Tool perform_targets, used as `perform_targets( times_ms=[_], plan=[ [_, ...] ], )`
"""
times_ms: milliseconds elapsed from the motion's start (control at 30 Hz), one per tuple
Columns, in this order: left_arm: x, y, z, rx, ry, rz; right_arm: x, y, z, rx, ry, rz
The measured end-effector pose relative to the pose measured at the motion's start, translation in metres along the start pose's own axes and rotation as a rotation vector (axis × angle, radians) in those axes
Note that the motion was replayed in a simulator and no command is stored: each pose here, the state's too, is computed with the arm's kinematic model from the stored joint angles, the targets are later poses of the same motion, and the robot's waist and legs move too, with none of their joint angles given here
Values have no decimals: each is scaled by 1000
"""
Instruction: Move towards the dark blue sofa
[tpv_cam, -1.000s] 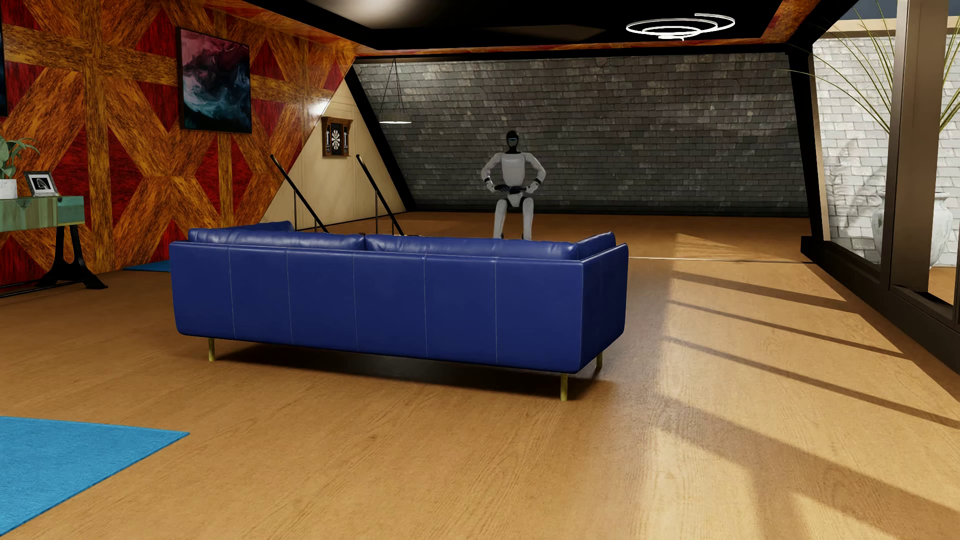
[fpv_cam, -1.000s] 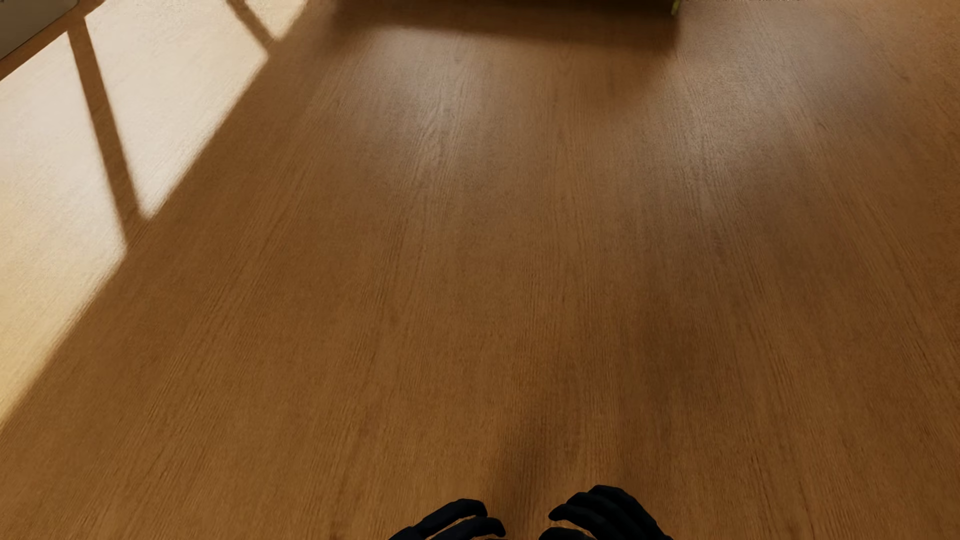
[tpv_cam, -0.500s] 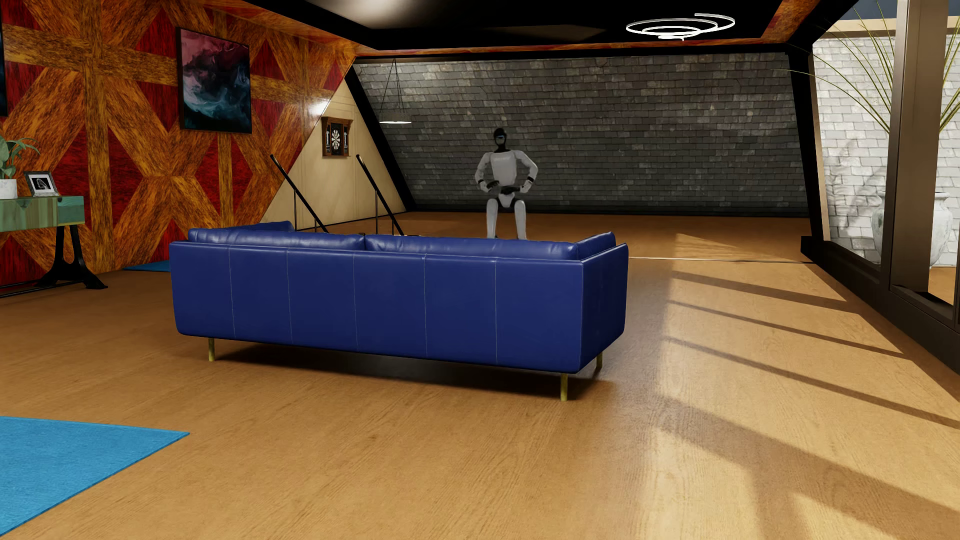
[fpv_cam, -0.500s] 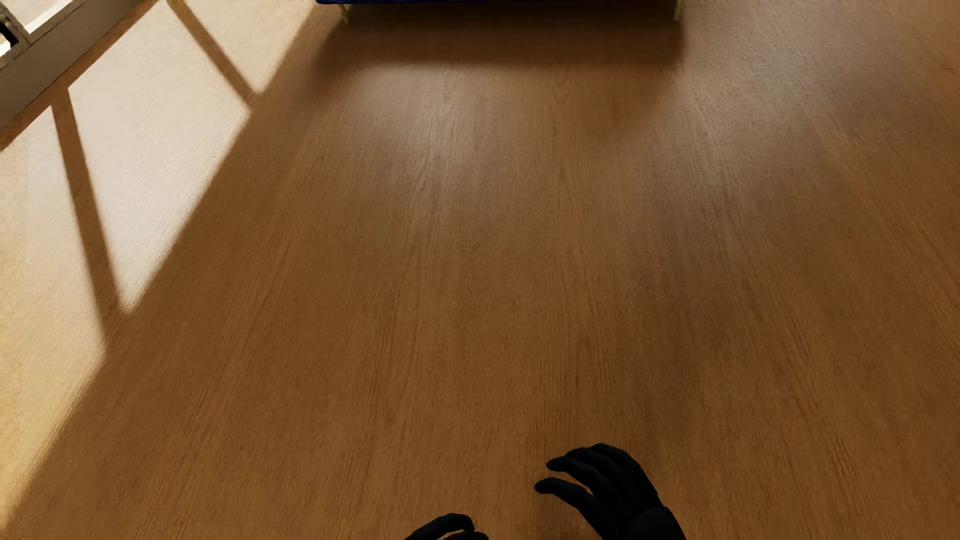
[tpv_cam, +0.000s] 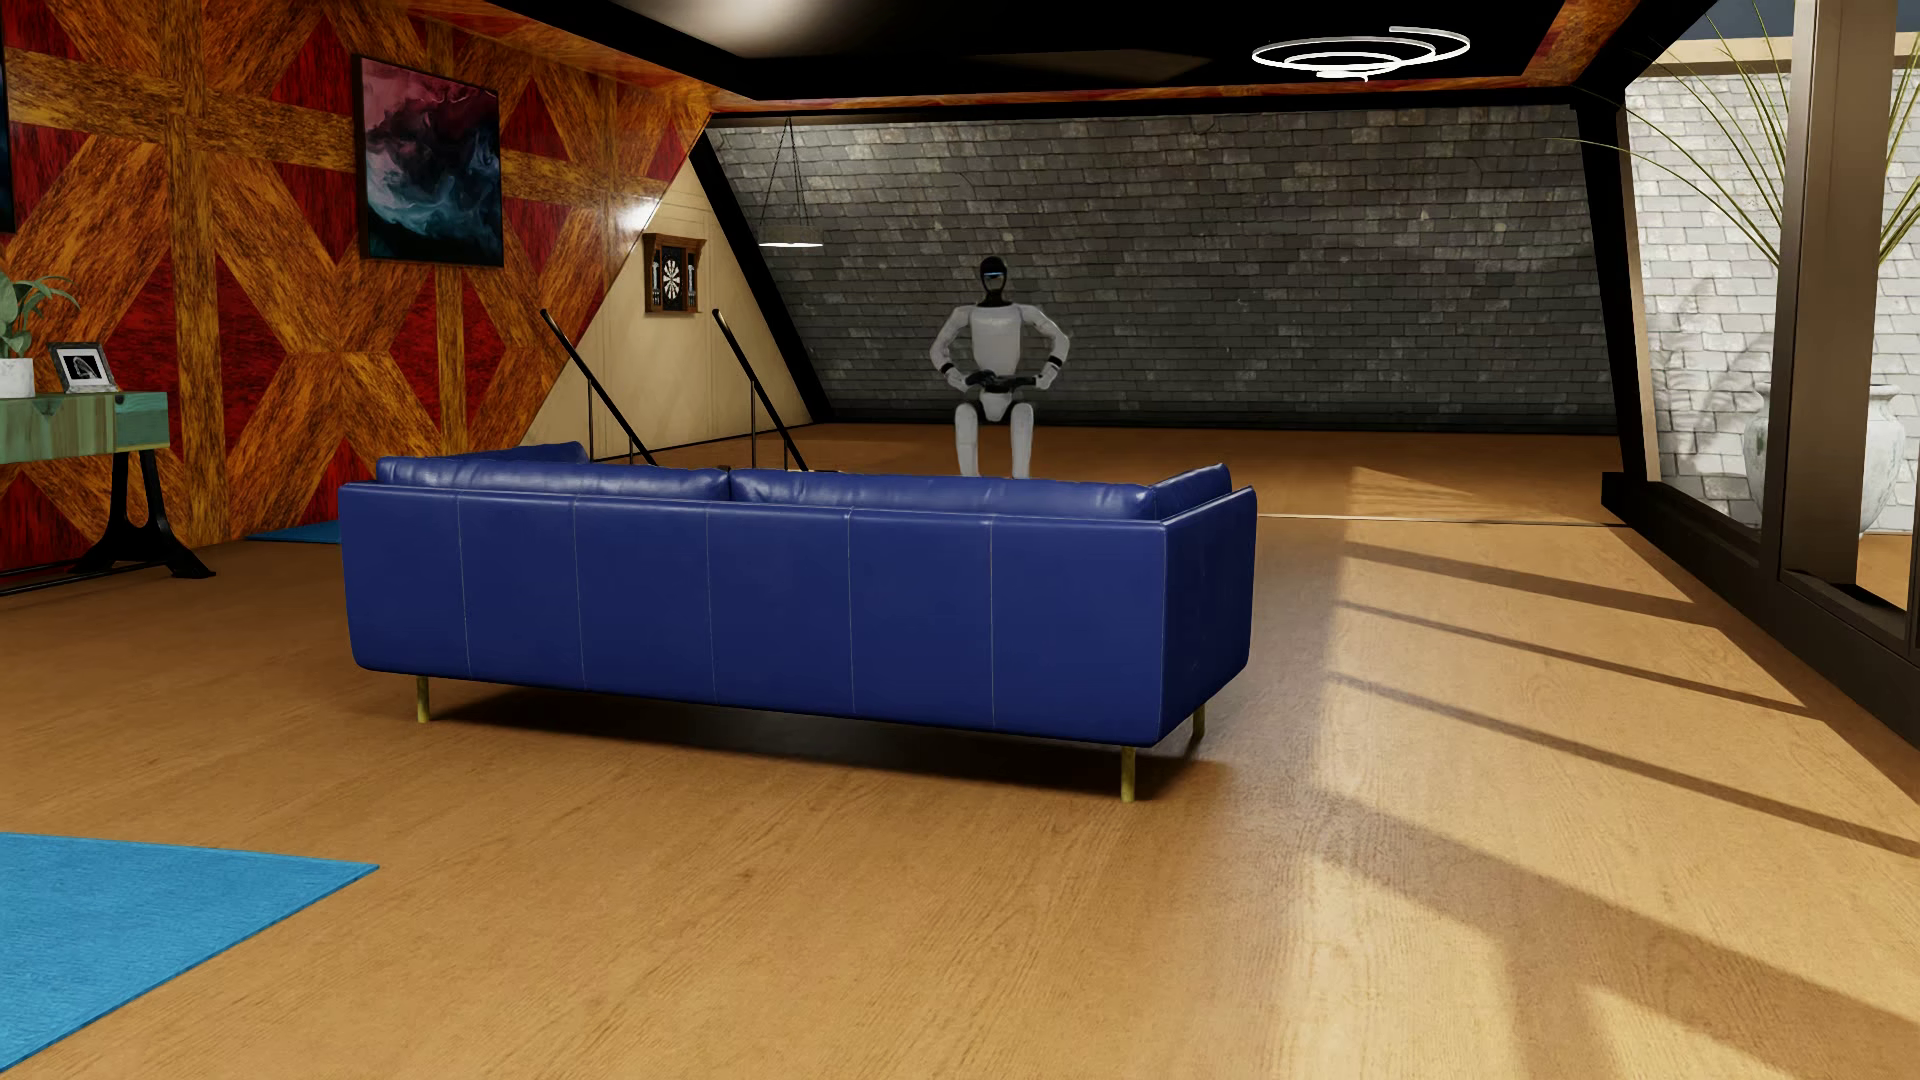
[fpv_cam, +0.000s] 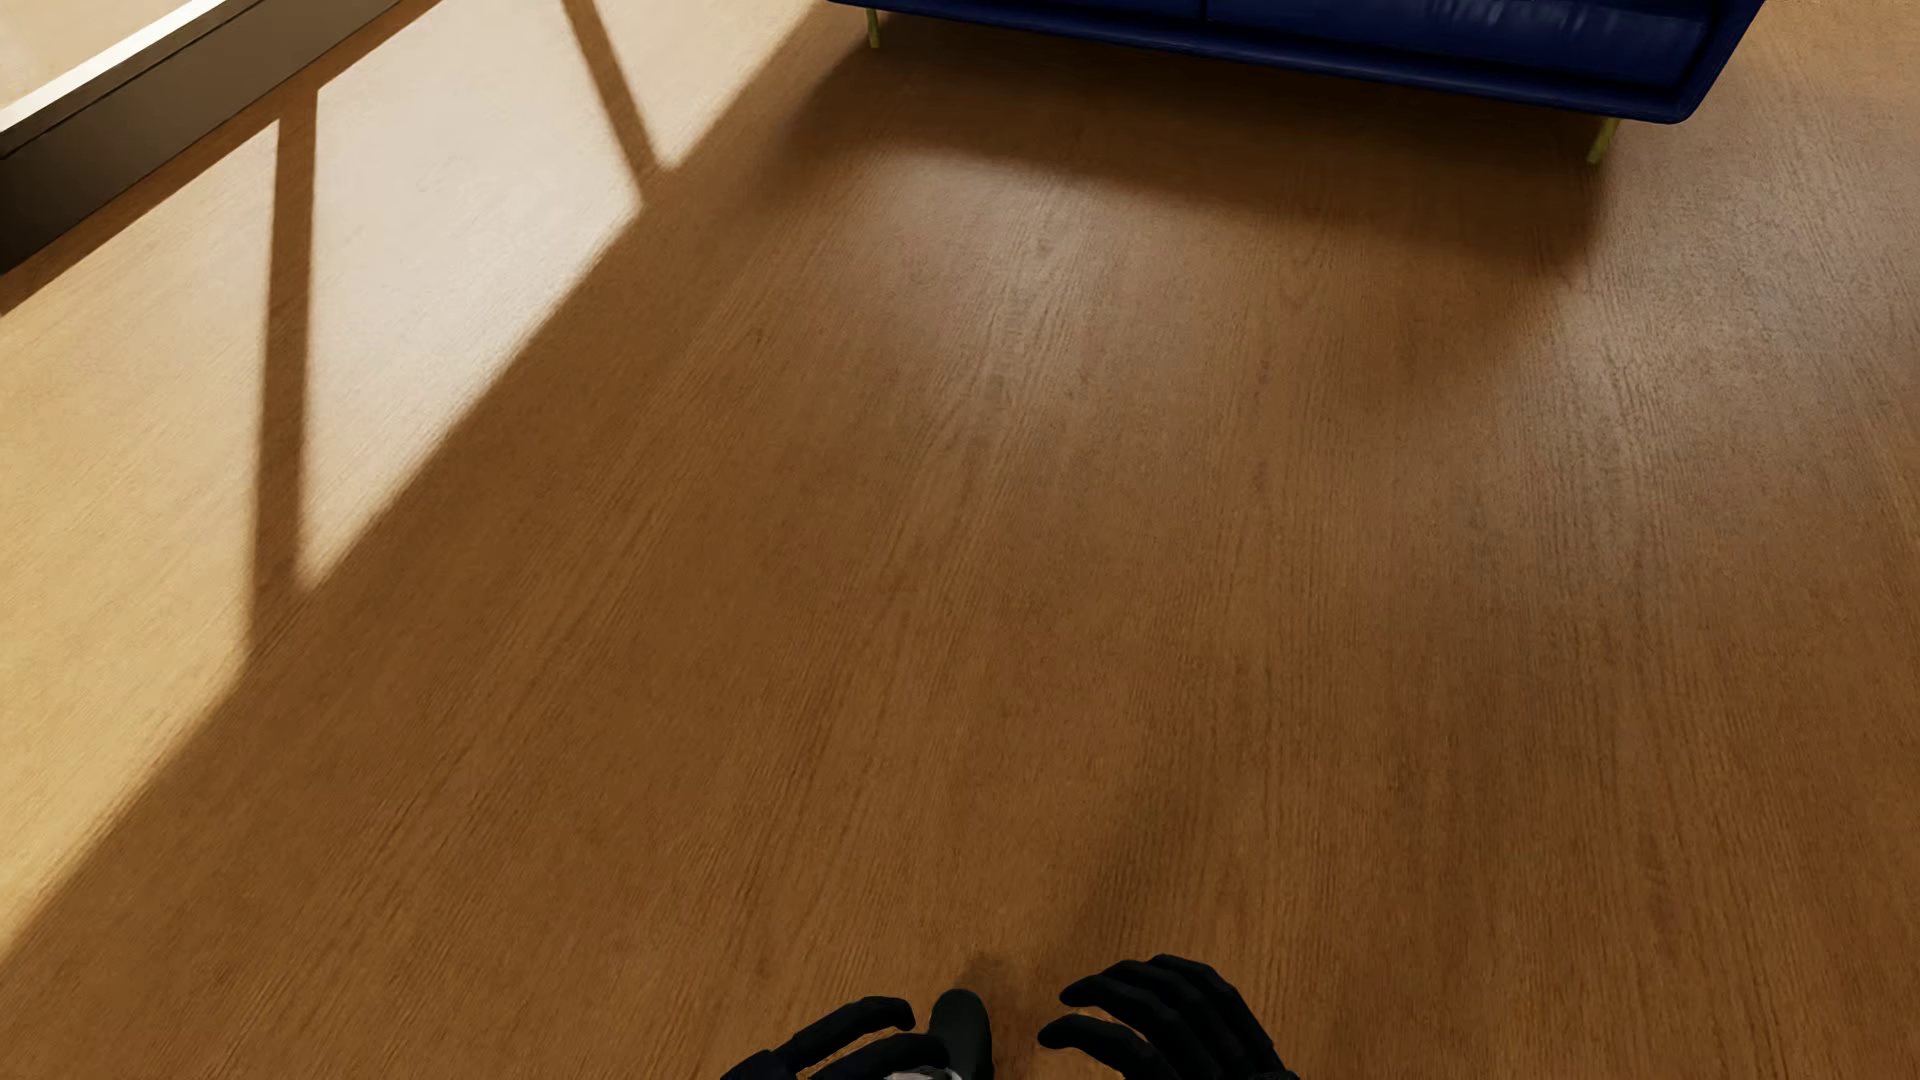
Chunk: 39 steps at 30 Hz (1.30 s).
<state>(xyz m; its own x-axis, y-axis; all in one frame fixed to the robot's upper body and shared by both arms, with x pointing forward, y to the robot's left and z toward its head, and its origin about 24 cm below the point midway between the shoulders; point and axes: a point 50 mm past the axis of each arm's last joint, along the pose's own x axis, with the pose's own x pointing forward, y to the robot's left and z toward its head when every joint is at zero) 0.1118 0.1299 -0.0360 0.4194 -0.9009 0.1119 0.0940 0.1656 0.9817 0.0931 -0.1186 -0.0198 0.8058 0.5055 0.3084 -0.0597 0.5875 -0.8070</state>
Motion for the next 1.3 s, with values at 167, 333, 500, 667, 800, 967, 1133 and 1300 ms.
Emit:
perform_targets(
  times_ms=[167,333,500,667,800,967,1133,1300],
  plan=[
    [5,4,-2,35,46,34,-5,1,-5,7,22,34],
    [13,3,3,19,11,86,-24,2,-22,-78,23,155],
    [33,9,11,-42,-67,187,-17,-9,-24,-92,-49,169],
    [25,-3,25,-116,-43,137,-13,-19,-25,-170,-96,141],
    [28,-2,23,-118,-49,140,-3,-19,-20,-155,-70,48],
    [23,-2,19,-113,15,145,11,-22,-13,-148,-112,-25],
    [13,-11,14,-100,-47,45,11,-18,-10,-111,-75,-52],
    [0,-7,5,-85,-68,-35,15,-11,-3,-44,-62,-76]
  ],
)
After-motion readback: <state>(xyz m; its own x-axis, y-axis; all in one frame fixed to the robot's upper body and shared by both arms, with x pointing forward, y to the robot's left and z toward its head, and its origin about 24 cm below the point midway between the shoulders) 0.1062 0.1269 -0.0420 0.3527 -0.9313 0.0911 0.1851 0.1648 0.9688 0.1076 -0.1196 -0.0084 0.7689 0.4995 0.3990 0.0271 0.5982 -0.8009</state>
